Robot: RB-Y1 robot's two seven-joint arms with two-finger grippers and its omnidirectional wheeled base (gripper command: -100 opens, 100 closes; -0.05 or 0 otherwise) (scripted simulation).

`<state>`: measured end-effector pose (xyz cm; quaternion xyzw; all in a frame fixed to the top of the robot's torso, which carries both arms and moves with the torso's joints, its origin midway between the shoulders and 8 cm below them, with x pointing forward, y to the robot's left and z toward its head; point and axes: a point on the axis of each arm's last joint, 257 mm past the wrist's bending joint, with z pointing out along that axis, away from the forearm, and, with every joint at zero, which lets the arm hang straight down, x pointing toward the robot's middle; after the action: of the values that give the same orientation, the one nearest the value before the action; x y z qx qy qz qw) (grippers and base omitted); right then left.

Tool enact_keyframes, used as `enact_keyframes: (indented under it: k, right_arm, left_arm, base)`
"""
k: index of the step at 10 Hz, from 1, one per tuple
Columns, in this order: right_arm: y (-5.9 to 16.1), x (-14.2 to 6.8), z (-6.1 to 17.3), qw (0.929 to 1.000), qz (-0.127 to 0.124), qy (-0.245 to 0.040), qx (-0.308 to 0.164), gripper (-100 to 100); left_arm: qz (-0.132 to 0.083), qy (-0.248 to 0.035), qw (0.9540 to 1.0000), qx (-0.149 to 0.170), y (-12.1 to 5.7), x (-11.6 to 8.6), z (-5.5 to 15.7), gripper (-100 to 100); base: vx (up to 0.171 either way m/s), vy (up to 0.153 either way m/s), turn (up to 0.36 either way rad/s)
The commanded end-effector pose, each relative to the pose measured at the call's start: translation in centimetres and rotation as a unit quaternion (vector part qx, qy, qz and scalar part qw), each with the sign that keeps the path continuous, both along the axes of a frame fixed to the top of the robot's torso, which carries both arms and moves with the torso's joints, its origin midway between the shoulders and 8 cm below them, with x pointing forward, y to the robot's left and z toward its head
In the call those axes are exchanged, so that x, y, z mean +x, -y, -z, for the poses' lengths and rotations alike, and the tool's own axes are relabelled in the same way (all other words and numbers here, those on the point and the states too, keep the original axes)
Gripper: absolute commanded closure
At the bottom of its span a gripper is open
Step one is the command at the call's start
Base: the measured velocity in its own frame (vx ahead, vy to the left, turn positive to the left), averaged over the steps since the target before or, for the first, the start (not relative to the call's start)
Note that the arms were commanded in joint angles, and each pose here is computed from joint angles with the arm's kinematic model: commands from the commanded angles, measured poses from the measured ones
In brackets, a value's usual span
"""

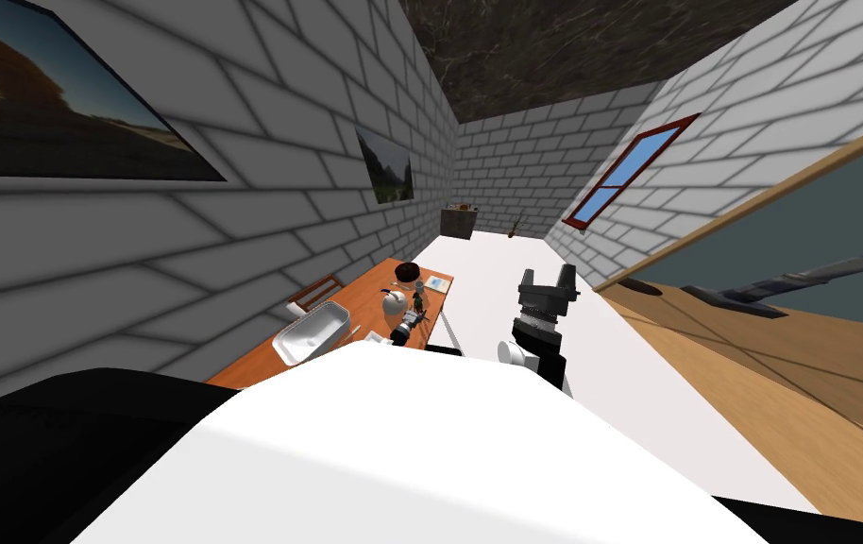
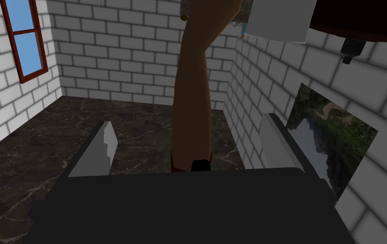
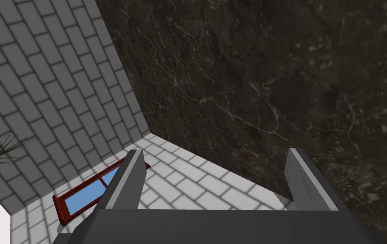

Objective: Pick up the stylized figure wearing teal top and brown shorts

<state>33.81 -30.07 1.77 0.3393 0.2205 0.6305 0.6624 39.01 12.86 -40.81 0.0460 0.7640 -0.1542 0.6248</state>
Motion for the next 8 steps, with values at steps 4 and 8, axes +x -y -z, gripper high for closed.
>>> enact_keyframes:
  k: [4,8]
  right_arm:
    - [0.0,0.0,0.0,1.0,0.0,0.0,0.0,0]
    - [0.0,0.0,0.0,1.0,0.0,0.0,0.0,0]
  left_arm:
    - [0.001,0.001,1.0,0.001,0.2,0.1,-0.1,100]
    - [0.003,0.006,1.0,-0.001,-1.9,0.3,0.3,100]
  base:
    - [-0.001,0.015,-0.005]
    - [-0.004,-0.027,-0.008]
